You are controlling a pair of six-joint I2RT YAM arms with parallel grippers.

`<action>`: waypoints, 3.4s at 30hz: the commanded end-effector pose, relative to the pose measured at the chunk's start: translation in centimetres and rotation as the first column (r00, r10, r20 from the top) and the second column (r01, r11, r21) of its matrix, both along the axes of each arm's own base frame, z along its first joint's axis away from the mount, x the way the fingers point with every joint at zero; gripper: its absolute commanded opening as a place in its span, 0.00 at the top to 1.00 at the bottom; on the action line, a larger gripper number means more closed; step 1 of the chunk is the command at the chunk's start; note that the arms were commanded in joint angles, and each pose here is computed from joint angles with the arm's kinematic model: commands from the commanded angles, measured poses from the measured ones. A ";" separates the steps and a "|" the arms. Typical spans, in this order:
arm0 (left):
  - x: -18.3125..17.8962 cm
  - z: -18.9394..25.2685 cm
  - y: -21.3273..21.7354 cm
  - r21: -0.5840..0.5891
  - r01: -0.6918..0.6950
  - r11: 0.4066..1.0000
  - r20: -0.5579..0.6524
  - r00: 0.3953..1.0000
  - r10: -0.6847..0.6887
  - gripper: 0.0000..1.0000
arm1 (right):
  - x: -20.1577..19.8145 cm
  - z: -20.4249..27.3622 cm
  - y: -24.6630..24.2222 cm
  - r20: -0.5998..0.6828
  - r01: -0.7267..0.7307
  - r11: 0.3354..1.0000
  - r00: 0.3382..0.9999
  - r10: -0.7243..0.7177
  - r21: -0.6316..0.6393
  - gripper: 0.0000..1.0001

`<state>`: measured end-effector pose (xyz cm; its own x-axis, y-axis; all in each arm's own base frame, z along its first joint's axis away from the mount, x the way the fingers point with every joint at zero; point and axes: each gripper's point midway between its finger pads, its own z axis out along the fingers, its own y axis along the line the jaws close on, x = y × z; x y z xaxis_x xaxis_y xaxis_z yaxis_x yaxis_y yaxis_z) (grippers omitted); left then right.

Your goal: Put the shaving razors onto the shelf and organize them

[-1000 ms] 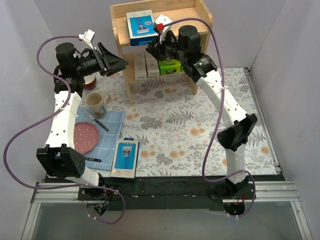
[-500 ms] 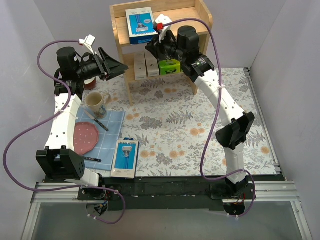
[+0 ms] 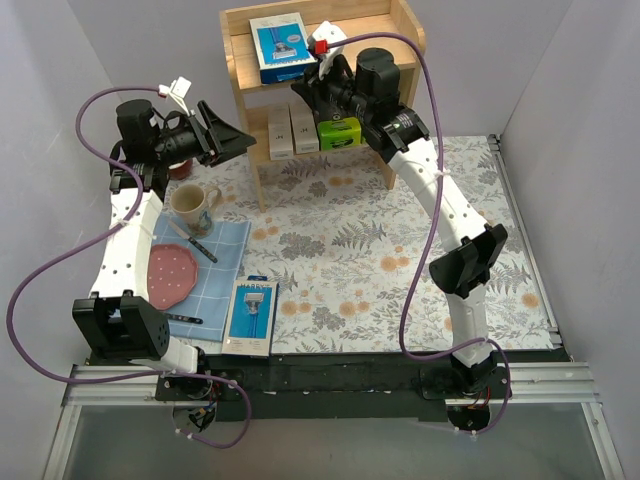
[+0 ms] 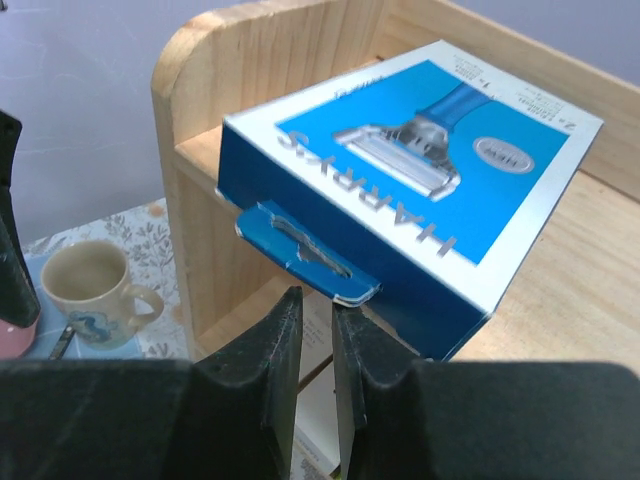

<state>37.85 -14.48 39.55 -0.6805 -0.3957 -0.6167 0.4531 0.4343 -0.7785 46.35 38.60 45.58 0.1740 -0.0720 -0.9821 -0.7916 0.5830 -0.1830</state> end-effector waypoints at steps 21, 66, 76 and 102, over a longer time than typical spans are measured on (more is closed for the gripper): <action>-2.9 -6.7 5.3 0.314 -0.279 0.908 -0.028 0.953 0.302 0.32 | -14.4 -12.0 -0.5 -0.406 -0.358 0.933 0.858 0.315 -0.035 0.49; -11.3 -22.5 8.1 0.420 -0.309 0.853 -0.378 0.795 0.474 0.37 | -22.3 -41.3 9.5 -0.935 -0.593 0.780 0.122 0.334 0.201 0.38; -10.7 -22.9 8.6 0.426 -0.316 0.848 -0.388 0.783 0.487 0.37 | -21.9 -43.0 10.3 -0.942 -0.583 0.785 0.095 0.323 0.210 0.52; -10.9 -23.3 9.5 0.430 -0.330 0.841 -0.379 0.779 0.500 0.36 | -19.9 -44.0 11.0 -0.939 -0.564 0.810 0.166 0.300 0.159 0.99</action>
<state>26.84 -5.12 15.88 -0.7377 -0.5491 -0.3928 -0.2332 0.7532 -0.6151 24.67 49.19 3.83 -0.7362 -0.5149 -0.4393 -0.5471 0.0706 0.8341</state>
